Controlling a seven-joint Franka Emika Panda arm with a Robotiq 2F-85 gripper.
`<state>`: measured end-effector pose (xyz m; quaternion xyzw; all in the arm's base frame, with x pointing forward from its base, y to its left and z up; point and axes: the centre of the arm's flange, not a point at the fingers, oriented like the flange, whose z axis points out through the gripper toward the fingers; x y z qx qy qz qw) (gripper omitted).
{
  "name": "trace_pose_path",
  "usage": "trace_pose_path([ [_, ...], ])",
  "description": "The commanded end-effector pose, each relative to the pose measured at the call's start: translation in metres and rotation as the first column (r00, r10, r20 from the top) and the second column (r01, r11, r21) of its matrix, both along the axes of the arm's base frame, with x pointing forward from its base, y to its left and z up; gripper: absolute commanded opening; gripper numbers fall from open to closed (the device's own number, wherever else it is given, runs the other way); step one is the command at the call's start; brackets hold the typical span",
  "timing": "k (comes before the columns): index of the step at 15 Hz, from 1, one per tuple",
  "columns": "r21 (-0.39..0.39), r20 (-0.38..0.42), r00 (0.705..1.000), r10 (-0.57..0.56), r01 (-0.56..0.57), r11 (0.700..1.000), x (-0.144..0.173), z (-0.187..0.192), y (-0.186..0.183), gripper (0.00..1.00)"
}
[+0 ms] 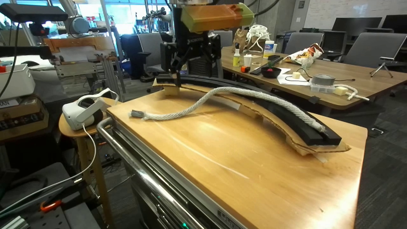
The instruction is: Put the rope on the table
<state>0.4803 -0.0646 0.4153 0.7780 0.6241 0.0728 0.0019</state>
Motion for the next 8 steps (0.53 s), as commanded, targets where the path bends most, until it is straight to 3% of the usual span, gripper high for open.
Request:
trace_pose_path([
  [1,-0.003,-0.005,0.999,-0.032,0.032,0.999,-0.001,-0.002,-0.013,1.0],
  [3,-0.006,-0.013,0.998,-0.065,0.065,0.998,-0.001,-0.005,-0.024,1.0],
  [4,-0.046,0.022,0.998,-0.051,0.052,0.998,0.001,-0.006,-0.013,1.0],
  [8,-0.179,0.09,0.992,0.089,-0.072,0.981,0.033,0.006,-0.024,1.0],
])
